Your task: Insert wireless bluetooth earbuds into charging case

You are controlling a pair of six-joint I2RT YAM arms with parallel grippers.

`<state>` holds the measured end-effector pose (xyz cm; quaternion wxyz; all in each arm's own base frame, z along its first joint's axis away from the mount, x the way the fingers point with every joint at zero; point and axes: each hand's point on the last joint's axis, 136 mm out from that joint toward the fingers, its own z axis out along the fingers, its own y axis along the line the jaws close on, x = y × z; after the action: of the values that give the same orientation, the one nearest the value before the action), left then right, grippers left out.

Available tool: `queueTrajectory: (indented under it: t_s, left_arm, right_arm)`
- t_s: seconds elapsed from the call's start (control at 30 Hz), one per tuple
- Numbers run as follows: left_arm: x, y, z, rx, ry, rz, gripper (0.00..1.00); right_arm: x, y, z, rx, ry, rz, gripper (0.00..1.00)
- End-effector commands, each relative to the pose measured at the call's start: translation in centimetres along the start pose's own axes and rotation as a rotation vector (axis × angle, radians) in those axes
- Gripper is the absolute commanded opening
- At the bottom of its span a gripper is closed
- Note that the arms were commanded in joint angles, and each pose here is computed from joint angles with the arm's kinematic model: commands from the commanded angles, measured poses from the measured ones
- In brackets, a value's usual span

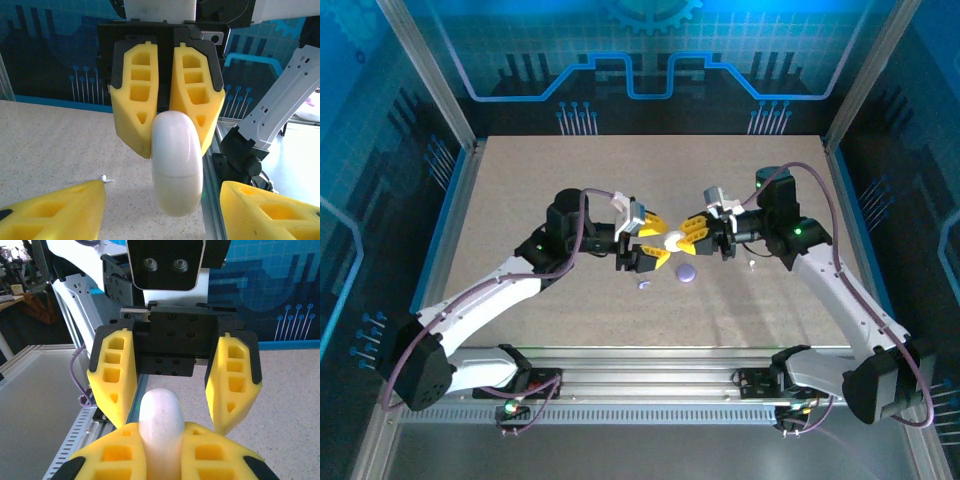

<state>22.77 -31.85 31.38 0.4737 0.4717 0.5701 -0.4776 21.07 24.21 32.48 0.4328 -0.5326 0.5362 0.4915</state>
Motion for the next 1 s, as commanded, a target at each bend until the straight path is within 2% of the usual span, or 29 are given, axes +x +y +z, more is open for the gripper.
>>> queueTrajectory:
  t_s: [0.0, 0.2, 0.5, 0.77, 0.97]
  left_arm:
    - [0.28, -0.45, 0.39, 0.033, -0.006, 0.009, 0.63]
    - [0.43, -0.62, 0.54, 0.042, -0.003, 0.006, 0.61]
    - [0.54, -0.94, 0.93, 0.056, -0.005, 0.000, 0.49]
    - [0.27, -0.94, 0.99, 0.056, -0.018, -0.001, 0.49]
    - [0.27, -0.94, 1.04, 0.059, -0.018, -0.006, 0.37]
  right_arm:
    - [-1.13, 0.76, 0.32, -0.038, -0.011, -0.025, 0.11]
    - [-1.35, 0.71, 0.59, -0.044, -0.009, -0.030, 0.11]
    - [-1.28, 0.73, 0.81, -0.049, -0.004, -0.026, 0.11]
    - [-1.11, 0.83, 0.83, -0.050, -0.002, -0.026, 0.11]
    - [-1.12, 0.82, 0.83, -0.048, -0.003, -0.029, 0.11]
